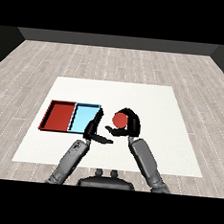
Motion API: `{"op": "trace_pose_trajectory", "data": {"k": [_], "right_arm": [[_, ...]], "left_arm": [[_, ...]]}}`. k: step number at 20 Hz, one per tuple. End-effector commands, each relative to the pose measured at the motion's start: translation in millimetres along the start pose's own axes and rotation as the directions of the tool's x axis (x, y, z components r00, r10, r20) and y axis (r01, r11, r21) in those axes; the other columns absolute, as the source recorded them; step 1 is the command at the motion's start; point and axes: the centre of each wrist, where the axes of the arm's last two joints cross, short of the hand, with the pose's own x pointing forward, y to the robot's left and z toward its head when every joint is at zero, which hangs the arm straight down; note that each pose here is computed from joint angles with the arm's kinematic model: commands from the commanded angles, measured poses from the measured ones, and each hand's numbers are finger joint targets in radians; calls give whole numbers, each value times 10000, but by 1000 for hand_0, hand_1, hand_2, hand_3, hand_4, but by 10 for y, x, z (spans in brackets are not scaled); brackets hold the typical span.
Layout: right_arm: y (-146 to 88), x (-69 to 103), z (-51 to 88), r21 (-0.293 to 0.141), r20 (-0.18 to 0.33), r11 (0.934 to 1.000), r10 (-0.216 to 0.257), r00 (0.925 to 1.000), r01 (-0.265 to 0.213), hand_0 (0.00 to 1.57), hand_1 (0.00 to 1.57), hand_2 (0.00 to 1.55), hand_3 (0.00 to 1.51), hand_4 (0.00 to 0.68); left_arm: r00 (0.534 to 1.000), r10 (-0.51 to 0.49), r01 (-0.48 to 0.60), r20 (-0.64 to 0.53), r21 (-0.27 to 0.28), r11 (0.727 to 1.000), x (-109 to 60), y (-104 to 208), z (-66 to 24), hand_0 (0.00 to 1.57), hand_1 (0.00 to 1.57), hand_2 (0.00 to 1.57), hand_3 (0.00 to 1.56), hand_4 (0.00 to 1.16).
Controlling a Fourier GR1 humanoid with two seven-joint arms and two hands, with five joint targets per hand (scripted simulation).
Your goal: Pick the red can and put it in the red box
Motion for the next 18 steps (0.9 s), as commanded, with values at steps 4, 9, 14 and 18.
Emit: {"op": "trace_pose_trajectory", "data": {"k": [4, 9, 14, 18], "right_arm": [[164, 16, 186, 221, -21, 9998, 4, 10000, -4, 1463, 1463, 1433, 1387, 663], [197, -18, -82, 186, 204, 9998, -96, 9997, 92, 1458, 1458, 1441, 1390, 671], [338, -70, -9, 242, -151, 9948, -990, 9950, 994, 1469, 1469, 1432, 1399, 644], [466, 91, 50, 288, 187, 9962, -826, 9964, 821, 1515, 1515, 1457, 1416, 660]], "left_arm": [[9989, 173, -172, -444, 13, 9999, -45, -193, -115, 0, 0, 0, 0, 0], [9983, 406, -419, -409, -299, 9987, -94, -160, -141, 0, 0, 0, 0, 0], [9978, 628, -633, -213, -209, 9978, -38, -275, -72, 0, 0, 0, 0, 0], [9973, 680, -689, -292, -327, 9971, -66, -353, -10, 0, 0, 0, 0, 0]]}}
